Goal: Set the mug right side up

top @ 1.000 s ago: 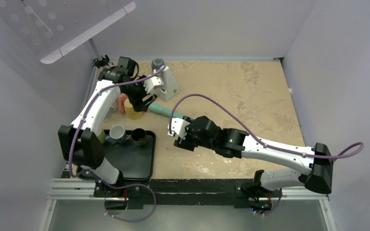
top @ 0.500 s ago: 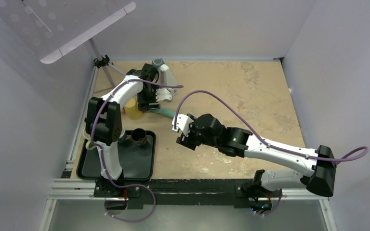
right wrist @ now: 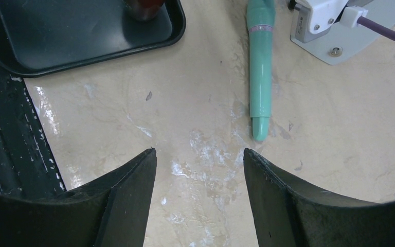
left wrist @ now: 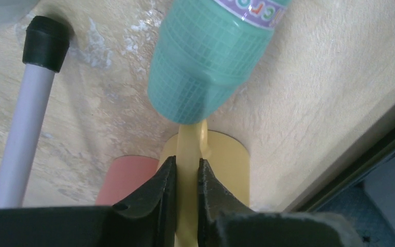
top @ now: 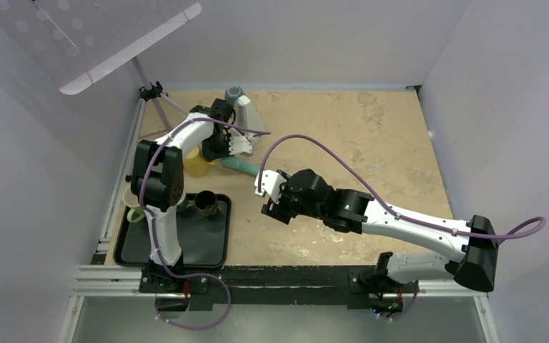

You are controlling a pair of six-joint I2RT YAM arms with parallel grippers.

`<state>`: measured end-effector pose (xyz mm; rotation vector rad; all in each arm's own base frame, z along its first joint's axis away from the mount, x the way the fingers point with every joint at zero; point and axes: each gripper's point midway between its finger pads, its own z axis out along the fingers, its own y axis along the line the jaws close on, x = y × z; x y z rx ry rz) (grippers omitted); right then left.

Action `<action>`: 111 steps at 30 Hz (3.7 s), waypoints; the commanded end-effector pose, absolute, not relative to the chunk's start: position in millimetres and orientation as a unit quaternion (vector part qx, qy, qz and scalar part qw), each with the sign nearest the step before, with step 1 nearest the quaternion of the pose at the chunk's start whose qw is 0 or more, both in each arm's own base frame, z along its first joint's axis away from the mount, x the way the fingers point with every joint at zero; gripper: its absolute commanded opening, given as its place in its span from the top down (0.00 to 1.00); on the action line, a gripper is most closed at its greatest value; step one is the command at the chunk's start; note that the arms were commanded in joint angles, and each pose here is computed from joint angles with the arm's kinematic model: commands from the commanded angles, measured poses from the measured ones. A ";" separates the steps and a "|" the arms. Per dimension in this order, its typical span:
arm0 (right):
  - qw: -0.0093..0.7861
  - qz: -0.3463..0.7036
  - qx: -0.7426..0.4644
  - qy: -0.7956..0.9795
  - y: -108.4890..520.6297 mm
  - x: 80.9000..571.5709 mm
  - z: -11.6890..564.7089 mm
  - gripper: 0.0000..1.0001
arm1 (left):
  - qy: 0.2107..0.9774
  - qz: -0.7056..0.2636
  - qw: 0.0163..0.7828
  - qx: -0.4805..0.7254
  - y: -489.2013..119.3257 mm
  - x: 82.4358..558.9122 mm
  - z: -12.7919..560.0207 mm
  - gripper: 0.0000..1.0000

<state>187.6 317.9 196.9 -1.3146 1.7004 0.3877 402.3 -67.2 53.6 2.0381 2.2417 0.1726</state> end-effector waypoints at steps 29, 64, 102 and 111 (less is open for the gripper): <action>0.488 0.553 -0.186 0.649 344.9 265.2 334.6 0.15 | 0.796 -0.356 0.394 0.292 -207.2 339.9 366.5 1.00; 0.383 -0.016 -0.646 0.660 298.6 241.4 212.7 1.00 | 0.774 -0.305 0.414 0.371 -228.2 327.1 351.8 0.20; 0.331 -0.073 -0.699 0.630 339.6 214.8 184.1 1.00 | 0.778 -0.191 0.245 0.546 -272.0 258.0 170.5 1.00; 0.353 -0.065 -0.643 0.677 335.3 215.7 172.9 0.55 | 0.801 -0.175 0.234 0.523 -263.0 269.4 141.0 1.00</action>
